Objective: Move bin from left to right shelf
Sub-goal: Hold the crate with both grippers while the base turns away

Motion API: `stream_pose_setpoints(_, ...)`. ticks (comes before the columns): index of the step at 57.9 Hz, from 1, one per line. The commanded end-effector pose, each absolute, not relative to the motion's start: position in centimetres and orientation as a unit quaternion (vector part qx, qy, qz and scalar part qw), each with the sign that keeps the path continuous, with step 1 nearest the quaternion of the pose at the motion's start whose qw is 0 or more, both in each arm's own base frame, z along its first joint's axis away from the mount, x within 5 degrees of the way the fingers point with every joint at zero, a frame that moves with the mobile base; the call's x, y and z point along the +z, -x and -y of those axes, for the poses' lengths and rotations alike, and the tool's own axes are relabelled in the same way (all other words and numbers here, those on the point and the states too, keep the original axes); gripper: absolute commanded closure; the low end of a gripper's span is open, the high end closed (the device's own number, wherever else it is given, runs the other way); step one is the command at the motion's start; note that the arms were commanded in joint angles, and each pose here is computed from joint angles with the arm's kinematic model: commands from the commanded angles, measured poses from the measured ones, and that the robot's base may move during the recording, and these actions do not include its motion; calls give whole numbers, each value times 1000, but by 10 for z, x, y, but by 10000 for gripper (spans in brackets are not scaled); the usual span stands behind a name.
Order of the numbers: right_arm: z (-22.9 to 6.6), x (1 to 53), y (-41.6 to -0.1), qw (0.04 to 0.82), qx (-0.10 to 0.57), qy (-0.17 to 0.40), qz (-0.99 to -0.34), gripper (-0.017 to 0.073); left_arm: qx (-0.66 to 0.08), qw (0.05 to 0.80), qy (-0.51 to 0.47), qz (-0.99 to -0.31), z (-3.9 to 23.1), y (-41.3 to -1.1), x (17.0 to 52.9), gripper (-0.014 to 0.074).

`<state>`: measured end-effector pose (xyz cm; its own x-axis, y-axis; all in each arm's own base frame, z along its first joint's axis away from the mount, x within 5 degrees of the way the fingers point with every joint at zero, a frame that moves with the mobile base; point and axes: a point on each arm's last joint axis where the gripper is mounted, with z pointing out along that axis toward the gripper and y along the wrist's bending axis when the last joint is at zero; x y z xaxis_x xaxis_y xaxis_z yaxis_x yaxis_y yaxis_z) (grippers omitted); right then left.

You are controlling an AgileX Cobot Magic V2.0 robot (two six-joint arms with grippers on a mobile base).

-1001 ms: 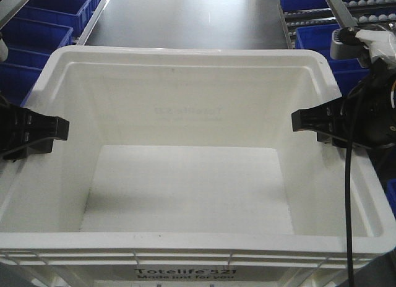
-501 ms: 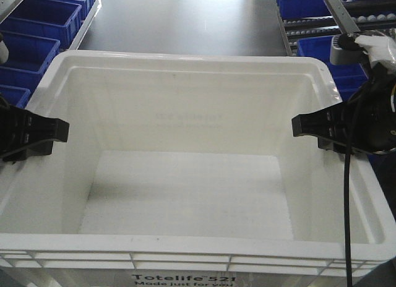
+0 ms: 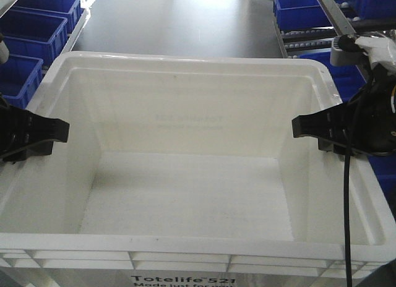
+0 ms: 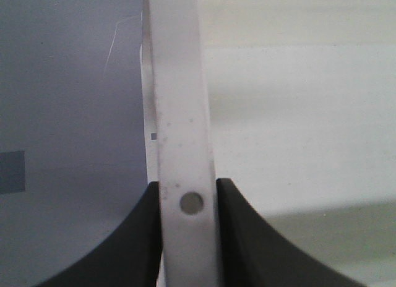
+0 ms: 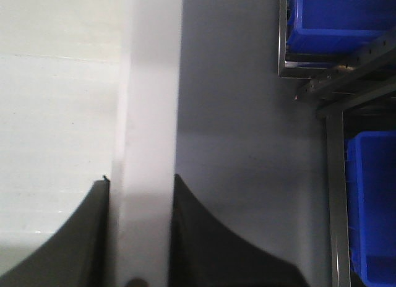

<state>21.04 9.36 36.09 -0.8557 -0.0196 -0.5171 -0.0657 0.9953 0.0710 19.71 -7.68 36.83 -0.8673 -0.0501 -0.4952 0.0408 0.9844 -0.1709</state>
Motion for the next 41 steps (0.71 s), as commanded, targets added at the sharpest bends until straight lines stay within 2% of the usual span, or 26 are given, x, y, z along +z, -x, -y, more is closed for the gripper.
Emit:
stream_pose_setpoints(1, -90, 382, -212, 335, 46, 36, -940, 561, -138, 332, -6, -933, 81, -195, 394, 600)
stream_pose_setpoints(41, -90, 382, -212, 335, 46, 36, -940, 561, -138, 332, -6, -933, 81, -195, 394, 600)
